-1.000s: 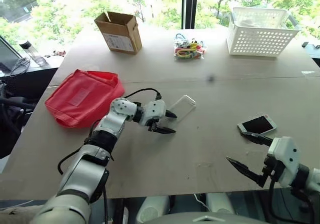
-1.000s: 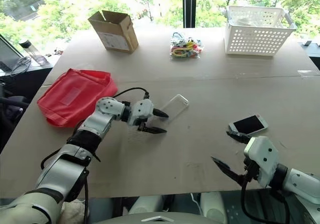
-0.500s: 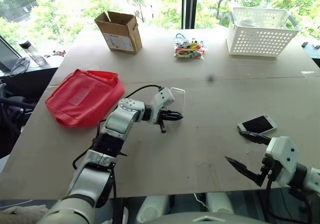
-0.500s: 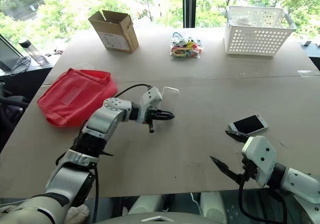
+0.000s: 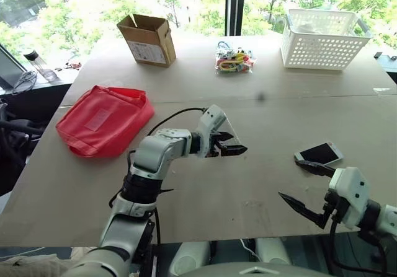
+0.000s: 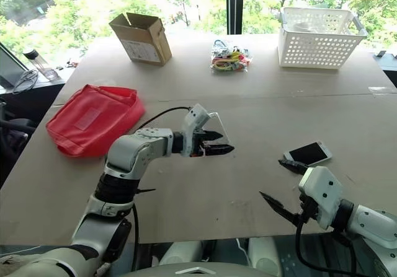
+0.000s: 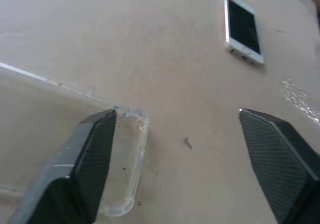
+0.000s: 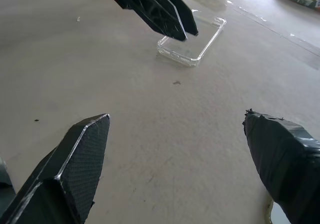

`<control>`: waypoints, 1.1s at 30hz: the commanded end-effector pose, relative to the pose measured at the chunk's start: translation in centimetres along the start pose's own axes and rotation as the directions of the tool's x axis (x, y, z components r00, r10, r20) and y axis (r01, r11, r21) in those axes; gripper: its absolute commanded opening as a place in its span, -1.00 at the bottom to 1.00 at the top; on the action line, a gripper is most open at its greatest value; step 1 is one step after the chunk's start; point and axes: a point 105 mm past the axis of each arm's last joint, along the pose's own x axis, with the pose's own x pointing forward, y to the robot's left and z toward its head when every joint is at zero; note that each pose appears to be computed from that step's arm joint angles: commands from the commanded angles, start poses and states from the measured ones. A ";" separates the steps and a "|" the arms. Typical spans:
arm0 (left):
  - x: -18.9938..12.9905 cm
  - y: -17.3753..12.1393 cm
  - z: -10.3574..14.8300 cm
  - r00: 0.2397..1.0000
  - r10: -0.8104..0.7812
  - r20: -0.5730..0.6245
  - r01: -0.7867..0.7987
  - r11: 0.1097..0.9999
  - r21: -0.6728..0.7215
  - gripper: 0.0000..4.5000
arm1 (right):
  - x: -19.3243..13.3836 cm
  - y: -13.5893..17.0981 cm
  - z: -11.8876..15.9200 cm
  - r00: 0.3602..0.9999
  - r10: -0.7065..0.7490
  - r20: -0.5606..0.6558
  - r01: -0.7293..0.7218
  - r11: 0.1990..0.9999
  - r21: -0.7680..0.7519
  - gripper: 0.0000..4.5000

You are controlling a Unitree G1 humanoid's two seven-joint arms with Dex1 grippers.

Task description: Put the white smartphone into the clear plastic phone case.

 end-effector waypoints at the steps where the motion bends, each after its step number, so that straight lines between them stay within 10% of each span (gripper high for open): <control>1: -1.5 0.5 1.2 0.986 -0.161 -0.037 0.165 0.953 0.253 0.99 | 0.2 0.1 0.8 1.000 0.010 0.026 -0.009 1.000 -0.021 1.00; 15: -1.3 5.8 -2.0 0.909 -0.150 -0.389 0.363 0.744 0.561 0.99 | -0.2 0.6 1.0 0.999 -0.030 0.018 0.030 0.999 -0.015 1.00; 26: -1.4 6.8 -4.1 0.910 -0.107 -0.400 0.306 0.825 0.475 -0.86 | -0.3 0.9 0.7 0.999 -0.041 0.010 0.041 0.999 -0.005 1.00; 33: -1.1 4.6 -2.9 0.965 -0.112 -0.237 0.190 0.922 0.337 -0.96 | 0.1 0.6 0.8 1.000 -0.023 0.018 0.023 1.000 -0.012 1.00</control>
